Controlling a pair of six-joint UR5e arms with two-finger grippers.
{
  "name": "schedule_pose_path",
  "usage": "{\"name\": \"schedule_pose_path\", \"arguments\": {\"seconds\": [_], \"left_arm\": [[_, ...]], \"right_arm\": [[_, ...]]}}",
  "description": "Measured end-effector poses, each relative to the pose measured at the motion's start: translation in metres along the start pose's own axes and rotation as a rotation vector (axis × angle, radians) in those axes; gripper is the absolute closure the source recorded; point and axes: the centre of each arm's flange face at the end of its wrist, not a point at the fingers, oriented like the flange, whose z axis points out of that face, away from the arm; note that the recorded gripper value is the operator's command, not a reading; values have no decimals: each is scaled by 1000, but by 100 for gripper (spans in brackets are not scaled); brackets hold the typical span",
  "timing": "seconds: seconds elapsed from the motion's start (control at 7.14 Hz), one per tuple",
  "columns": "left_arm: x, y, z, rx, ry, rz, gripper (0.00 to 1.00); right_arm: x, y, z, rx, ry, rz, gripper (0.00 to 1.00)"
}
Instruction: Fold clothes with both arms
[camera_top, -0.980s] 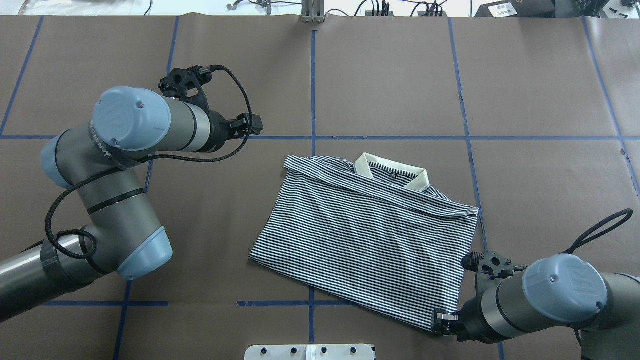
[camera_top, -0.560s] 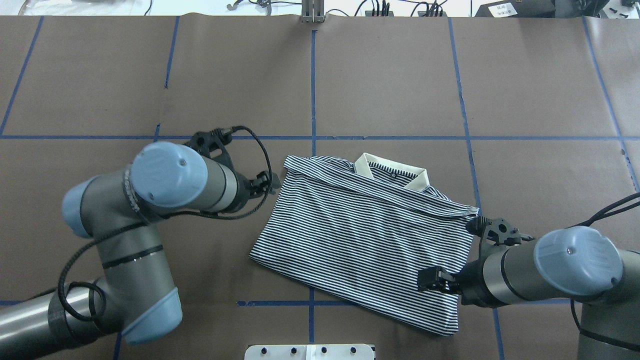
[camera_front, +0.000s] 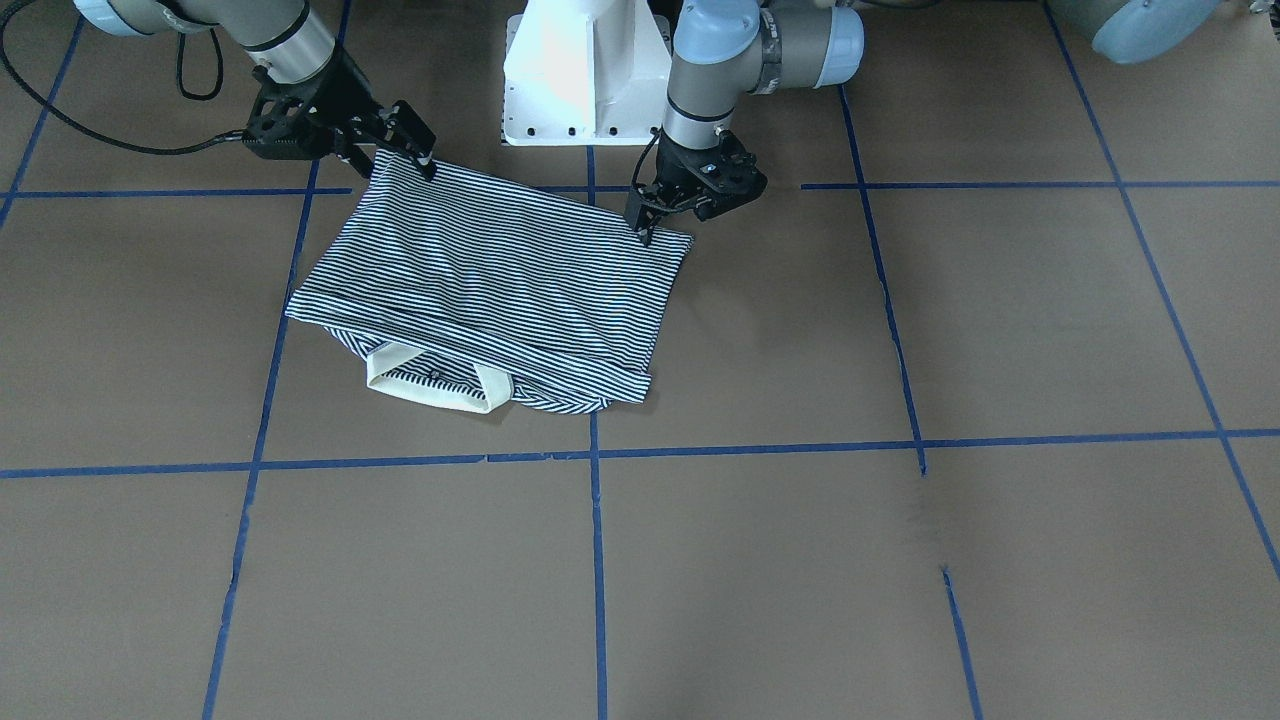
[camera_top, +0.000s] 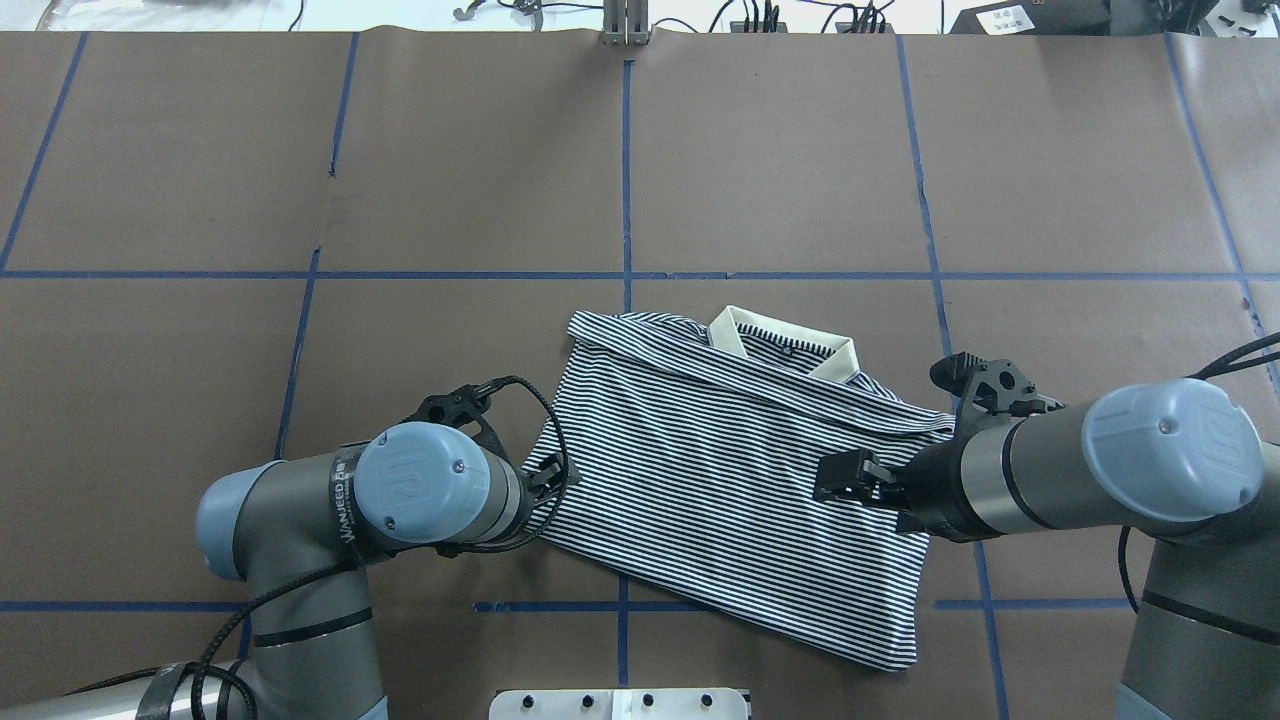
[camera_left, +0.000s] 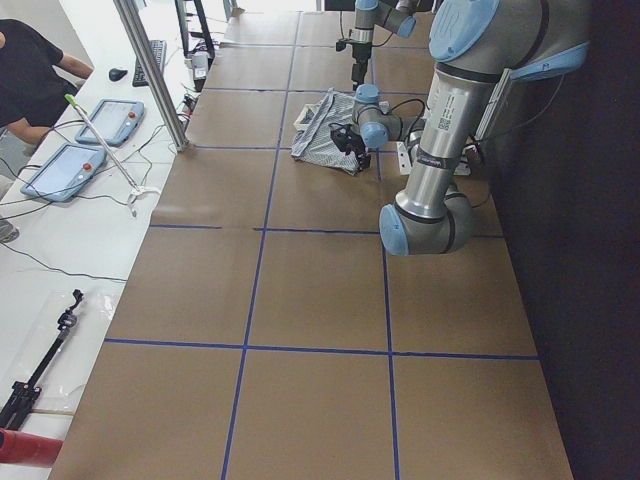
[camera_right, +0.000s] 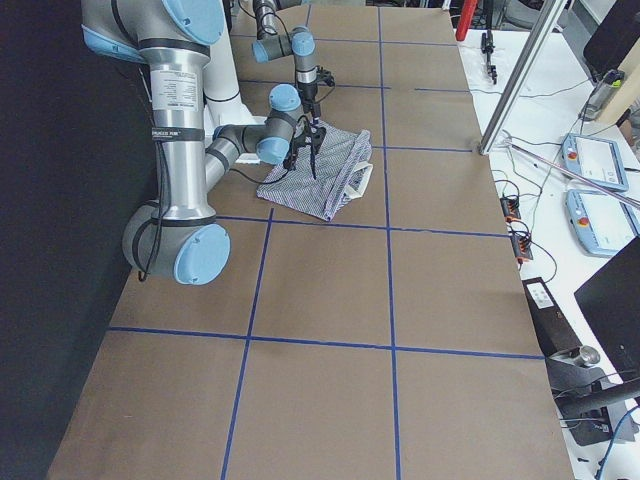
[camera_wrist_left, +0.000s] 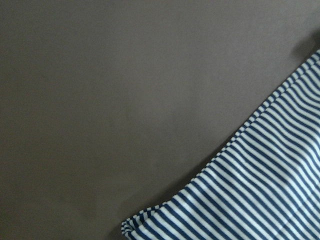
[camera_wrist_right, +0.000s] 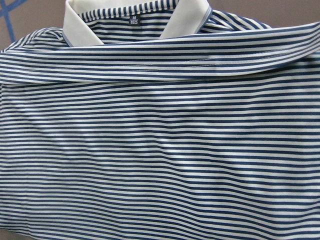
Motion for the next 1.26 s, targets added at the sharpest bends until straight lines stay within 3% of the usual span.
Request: {"name": "schedule_pose_path", "arguments": {"seconds": [0.28,0.42,0.56,0.84,1.26], "left_arm": [[-1,-1,8,14,-13,-6,6],[-1,-2,11,25,-15,-7,15],[-1,-3,13,32,-17,-8,35],[0,-7,13,39,-15,-12,100],[2,-11,11,43,-11,-8,100]], "right_arm": [[-5,-3,1,6,-5,3,0],[-4,-3,1,8,-3,4,0],[-5,-3,2,8,-3,5,0],[-5,-4,2,9,-3,5,0],[-4,-4,2,9,-2,5,0]]}}
